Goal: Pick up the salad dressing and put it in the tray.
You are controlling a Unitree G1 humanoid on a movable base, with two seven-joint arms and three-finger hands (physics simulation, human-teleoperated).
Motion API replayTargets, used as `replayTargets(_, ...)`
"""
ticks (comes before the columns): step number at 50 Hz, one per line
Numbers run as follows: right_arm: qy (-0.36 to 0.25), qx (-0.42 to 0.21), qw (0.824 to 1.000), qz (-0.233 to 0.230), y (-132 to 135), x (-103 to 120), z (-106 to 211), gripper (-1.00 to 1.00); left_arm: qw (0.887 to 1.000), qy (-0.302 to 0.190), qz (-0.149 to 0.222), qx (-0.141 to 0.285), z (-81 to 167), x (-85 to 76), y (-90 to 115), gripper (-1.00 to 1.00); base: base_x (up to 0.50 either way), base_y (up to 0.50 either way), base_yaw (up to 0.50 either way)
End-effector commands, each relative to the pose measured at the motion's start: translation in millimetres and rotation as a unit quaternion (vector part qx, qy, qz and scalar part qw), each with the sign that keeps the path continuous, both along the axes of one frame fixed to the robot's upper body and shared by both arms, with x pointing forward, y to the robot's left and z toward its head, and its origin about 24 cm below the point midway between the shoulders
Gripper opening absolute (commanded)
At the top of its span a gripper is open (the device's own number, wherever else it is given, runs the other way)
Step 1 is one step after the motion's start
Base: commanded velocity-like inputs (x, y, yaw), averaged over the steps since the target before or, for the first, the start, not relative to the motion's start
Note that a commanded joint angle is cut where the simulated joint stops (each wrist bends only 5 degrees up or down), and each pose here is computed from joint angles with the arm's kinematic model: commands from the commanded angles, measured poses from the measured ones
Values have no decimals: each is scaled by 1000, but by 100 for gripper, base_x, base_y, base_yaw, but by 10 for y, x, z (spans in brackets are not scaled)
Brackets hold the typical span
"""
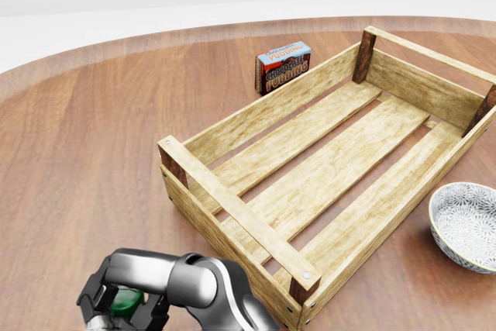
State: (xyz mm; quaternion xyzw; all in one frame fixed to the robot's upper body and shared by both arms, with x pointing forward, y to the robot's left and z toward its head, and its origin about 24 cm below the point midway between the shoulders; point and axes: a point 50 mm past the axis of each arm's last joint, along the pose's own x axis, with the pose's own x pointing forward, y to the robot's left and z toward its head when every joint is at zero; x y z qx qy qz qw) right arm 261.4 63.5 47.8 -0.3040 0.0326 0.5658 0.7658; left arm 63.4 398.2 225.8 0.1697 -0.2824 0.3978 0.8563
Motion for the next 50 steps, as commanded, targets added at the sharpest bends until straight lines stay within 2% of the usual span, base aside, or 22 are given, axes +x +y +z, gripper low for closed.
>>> replayTargets(1,-36,-7,999,-24,-118,91,117,-97,1000,-5,-3,3,18,5,-17,100,0,0,0)
replayTargets(11,-70,-9,997,-37,-186,116,241,-97,1000,-4,-2,0,9,-7,-3,100,0,0,0)
replayTargets(18,-108,4,992,-58,-225,183,483,-97,1000,-1,-4,-2,-7,12,-6,100,0,0,0)
replayTargets(23,-122,24,991,-54,-186,155,593,-96,1000,0,-5,-2,-11,20,-12,100,0,0,0)
replayTargets(27,-150,55,986,-45,-116,102,794,-97,1000,-1,-5,-1,-6,25,-19,100,0,0,0)
replayTargets(30,-186,97,977,-36,-49,35,1064,-96,1000,1,-6,-2,-16,34,-17,100,0,0,0)
replayTargets(34,-203,116,972,-30,-41,30,1204,-97,1000,2,-5,-4,-23,29,-12,100,0,0,0)
replayTargets(39,-213,139,967,-19,-30,-18,1305,-98,1000,4,-5,-6,-35,39,-12,100,0,0,0)
replayTargets(46,-232,159,960,-19,-49,51,1495,-98,1000,7,-6,-12,-63,49,6,100,0,0,0)
replayTargets(50,-223,162,961,-18,-45,72,1483,-98,1000,8,-8,-13,-71,65,-1,100,0,0,0)
